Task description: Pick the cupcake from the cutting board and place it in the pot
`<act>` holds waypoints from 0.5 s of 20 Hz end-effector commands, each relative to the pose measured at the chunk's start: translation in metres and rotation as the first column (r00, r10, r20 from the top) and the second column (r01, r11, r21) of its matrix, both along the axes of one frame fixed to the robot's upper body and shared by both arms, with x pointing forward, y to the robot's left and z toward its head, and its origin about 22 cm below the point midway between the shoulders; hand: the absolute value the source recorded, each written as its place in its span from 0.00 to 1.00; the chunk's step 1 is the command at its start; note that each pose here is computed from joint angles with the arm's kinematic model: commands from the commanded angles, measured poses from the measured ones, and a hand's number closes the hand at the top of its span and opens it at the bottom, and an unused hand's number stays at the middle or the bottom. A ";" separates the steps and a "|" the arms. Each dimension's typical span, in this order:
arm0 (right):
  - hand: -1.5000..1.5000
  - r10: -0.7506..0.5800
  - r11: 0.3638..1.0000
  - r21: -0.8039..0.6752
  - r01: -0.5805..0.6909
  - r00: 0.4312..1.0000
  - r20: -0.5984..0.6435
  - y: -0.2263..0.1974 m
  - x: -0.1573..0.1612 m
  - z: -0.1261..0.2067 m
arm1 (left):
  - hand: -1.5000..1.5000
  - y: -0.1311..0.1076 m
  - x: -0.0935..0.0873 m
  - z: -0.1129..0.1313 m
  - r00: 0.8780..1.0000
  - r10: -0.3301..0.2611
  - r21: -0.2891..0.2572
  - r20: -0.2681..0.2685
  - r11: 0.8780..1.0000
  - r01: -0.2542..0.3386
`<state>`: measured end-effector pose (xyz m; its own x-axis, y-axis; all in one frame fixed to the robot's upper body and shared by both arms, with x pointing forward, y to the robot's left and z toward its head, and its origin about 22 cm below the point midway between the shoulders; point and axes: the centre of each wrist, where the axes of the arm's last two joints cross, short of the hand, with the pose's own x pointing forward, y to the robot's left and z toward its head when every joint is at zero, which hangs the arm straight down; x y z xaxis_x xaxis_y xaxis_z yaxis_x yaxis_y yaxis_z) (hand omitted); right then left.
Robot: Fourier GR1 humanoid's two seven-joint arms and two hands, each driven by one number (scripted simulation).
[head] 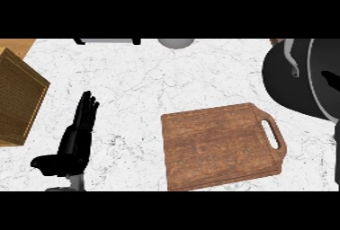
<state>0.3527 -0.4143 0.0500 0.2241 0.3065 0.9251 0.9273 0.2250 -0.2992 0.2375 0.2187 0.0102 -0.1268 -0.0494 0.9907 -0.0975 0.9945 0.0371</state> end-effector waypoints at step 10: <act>0.00 -0.094 0.995 -0.023 0.096 0.993 0.075 -0.042 -0.082 -0.007 | 0.50 0.009 0.001 -0.003 1.000 0.020 0.005 0.008 1.000 -0.020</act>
<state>0.2950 -0.4469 0.0359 0.2087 0.3101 0.9275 0.9472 0.1719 -0.2706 0.2408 0.2272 0.0069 -0.1282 -0.0512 0.9904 -0.1044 0.9938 0.0379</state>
